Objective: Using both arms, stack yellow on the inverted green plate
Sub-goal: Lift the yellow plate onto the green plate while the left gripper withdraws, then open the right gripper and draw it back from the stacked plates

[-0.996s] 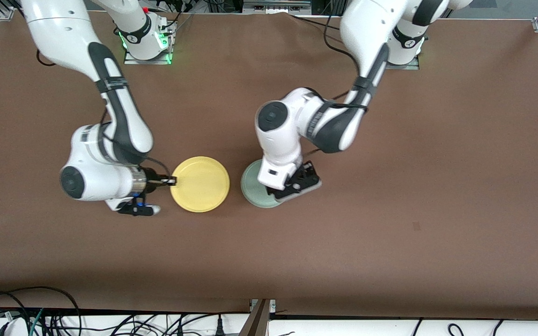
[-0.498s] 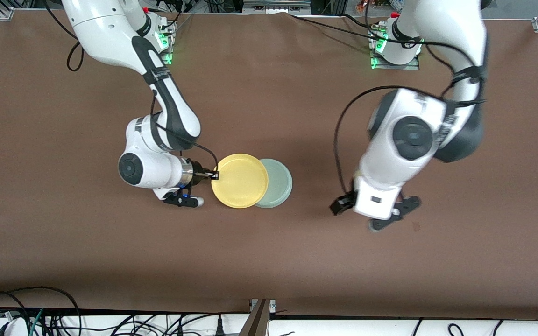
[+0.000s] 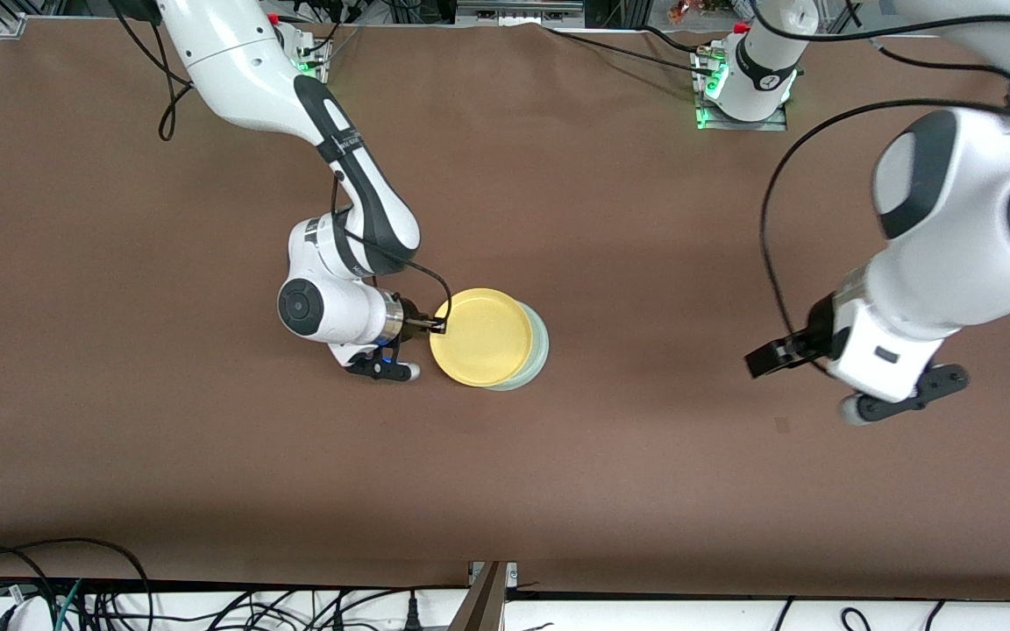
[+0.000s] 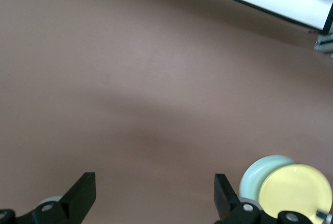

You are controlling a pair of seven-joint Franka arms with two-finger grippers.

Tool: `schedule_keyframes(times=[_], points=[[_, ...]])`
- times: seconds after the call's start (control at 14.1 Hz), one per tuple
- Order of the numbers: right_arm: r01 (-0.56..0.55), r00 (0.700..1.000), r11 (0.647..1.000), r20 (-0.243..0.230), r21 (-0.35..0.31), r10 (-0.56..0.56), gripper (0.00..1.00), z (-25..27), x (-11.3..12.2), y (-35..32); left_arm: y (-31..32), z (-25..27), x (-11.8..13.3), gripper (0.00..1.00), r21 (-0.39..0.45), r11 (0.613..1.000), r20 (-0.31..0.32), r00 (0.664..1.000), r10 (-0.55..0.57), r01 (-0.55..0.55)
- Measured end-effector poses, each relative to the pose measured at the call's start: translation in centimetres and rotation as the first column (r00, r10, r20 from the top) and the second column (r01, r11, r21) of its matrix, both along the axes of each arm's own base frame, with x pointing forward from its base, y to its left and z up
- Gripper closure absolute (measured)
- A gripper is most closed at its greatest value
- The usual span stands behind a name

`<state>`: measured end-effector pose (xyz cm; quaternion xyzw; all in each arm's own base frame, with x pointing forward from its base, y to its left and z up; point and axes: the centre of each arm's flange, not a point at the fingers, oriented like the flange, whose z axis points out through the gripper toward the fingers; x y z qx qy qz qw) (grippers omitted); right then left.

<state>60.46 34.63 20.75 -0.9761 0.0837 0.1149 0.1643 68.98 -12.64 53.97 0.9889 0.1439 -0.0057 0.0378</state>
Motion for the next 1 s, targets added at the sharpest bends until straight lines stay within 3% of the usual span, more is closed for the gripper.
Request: schedule_keyframes(times=[0.5, 0.85, 1.0], points=[[0.007, 1.0, 1.0, 0.025, -0.008, -0.007, 0.97, -1.5, -1.7, 3.4, 9.0, 4.7, -3.4, 0.0, -0.013, 0.98, -0.022, 0.98, -0.196, 0.196], [0.007, 1.0, 1.0, 0.022, -0.007, -0.007, 0.97, -1.6, -1.9, 3.7, 12.5, 6.0, -8.3, 0.0, 0.018, 0.973, -0.051, 0.972, -0.229, 0.23], [0.013, 1.0, 1.0, 0.023, -0.008, -0.013, 0.97, -1.5, -1.7, 3.4, 12.3, 5.2, -9.1, 0.0, 0.031, 0.971, -0.031, 0.971, -0.235, 0.236]])
